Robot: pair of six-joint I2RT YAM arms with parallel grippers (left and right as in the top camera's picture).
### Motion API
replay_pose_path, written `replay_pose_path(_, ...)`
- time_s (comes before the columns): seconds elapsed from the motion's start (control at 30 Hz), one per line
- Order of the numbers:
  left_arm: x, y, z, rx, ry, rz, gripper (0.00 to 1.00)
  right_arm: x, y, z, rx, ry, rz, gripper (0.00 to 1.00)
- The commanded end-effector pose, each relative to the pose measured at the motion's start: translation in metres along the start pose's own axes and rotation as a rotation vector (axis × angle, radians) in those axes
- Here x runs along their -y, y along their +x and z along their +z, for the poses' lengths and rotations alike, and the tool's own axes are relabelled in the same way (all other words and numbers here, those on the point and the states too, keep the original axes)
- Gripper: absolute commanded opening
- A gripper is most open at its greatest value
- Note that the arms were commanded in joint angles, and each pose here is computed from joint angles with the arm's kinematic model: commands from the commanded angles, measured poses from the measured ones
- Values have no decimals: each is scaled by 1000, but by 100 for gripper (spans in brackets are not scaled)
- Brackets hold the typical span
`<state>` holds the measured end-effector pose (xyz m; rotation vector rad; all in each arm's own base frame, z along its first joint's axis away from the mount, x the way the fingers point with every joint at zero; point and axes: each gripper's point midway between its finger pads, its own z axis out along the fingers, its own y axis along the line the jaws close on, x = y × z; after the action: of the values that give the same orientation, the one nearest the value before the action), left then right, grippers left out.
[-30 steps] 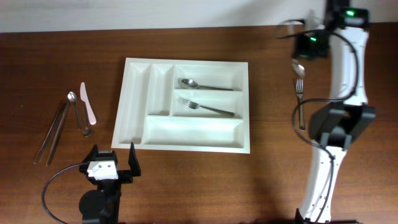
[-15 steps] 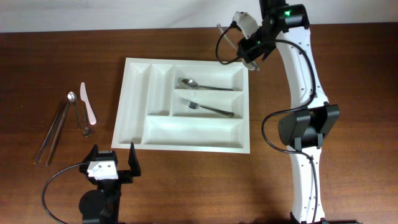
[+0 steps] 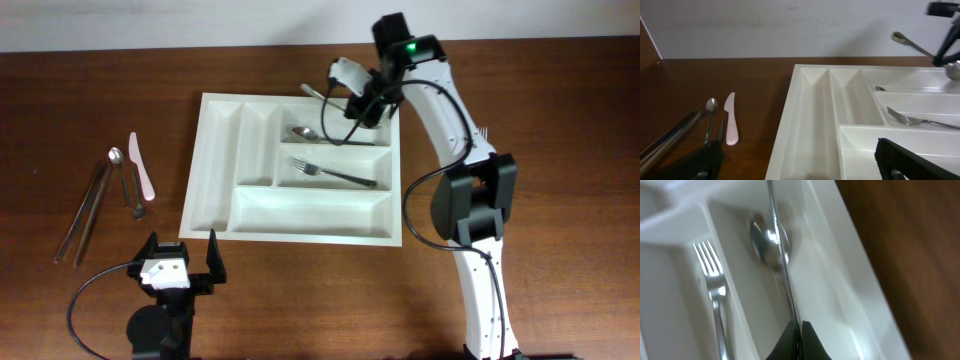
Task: Pack container
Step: 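Carry the spoon with the right gripper over the tray's upper compartment, then open the right gripper to drop the spoon beside the first spoon, then move the right gripper back over the metal fork and lower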
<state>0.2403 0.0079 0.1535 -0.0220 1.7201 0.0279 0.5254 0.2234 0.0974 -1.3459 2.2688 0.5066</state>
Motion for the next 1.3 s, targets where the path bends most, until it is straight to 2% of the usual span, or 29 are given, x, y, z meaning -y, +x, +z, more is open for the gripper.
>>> replay_pose_path(0.0,0,1,0,3,2,8,99,-9,-15,1,29,-1,-52,4)
replay_pose_path(0.03,0,1,0,2,2,8,99,-6,-15,2,22,15,-41,6)
replay_pose_path(0.1,0,1,0,2,2,8,99,0,-13,2,7,50,-3,26)
replay_pose_path(0.3,0,1,0,2,2,8,99,16,-3,-5,0,82,77,35)
replay_pose_path(0.47,0,1,0,2,2,8,99,32,4,-17,20,109,265,37)
replay_pose_path(0.63,0,1,0,2,2,8,99,64,13,-58,92,164,659,39)
replay_pose_path(0.7,0,1,0,2,2,8,99,75,25,-78,100,183,788,35)
replay_pose_path(0.77,0,1,0,2,2,8,99,83,46,-99,84,195,903,35)
replay_pose_path(0.87,0,1,0,2,2,8,99,89,91,-120,-9,238,1007,49)
replay_pose_path(1.03,0,1,0,2,2,8,99,94,183,-157,-316,486,1114,47)
replay_pose_path(1.27,0,1,0,2,2,8,99,98,216,-177,-384,565,1208,42)
